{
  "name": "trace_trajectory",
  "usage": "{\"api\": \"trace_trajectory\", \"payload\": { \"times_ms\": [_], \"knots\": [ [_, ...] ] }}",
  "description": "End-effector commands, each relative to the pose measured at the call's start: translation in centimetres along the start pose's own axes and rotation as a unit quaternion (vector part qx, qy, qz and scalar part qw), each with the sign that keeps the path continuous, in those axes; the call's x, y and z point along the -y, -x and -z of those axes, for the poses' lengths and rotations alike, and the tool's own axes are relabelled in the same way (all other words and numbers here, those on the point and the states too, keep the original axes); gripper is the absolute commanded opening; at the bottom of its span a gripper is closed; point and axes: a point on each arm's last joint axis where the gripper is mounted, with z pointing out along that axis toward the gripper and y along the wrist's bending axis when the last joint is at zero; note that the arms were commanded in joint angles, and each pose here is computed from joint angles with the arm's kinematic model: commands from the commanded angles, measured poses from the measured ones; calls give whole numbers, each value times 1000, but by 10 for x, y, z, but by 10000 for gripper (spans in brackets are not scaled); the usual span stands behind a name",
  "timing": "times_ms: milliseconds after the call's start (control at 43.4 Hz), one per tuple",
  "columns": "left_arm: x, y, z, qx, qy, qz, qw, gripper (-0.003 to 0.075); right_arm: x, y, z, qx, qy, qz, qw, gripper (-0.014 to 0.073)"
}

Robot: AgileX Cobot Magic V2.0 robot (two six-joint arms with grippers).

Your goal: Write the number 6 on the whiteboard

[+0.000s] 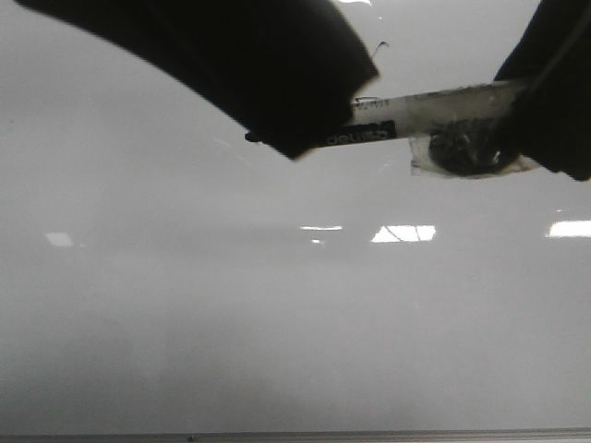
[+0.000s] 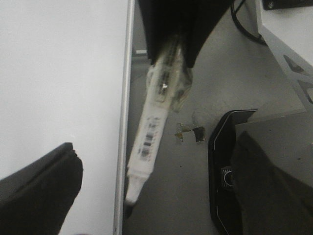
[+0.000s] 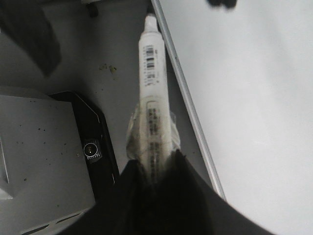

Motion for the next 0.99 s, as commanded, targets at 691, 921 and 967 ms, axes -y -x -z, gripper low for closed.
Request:
{"api": "trace_trajectory", "payload": {
  "times_ms": [691,921,967],
  "knots": [
    [-5,18,-15,34,13,-3,999,127,1,10,10,45,-17,5,999,-66],
    [-5,18,-11,37,16,-5,999,85,1,10,10,44,-16,5,999,-65],
    [-5,18,-11,37,17,-5,999,76,1,10,10,44,-16,5,999,-57]
  ]
}}
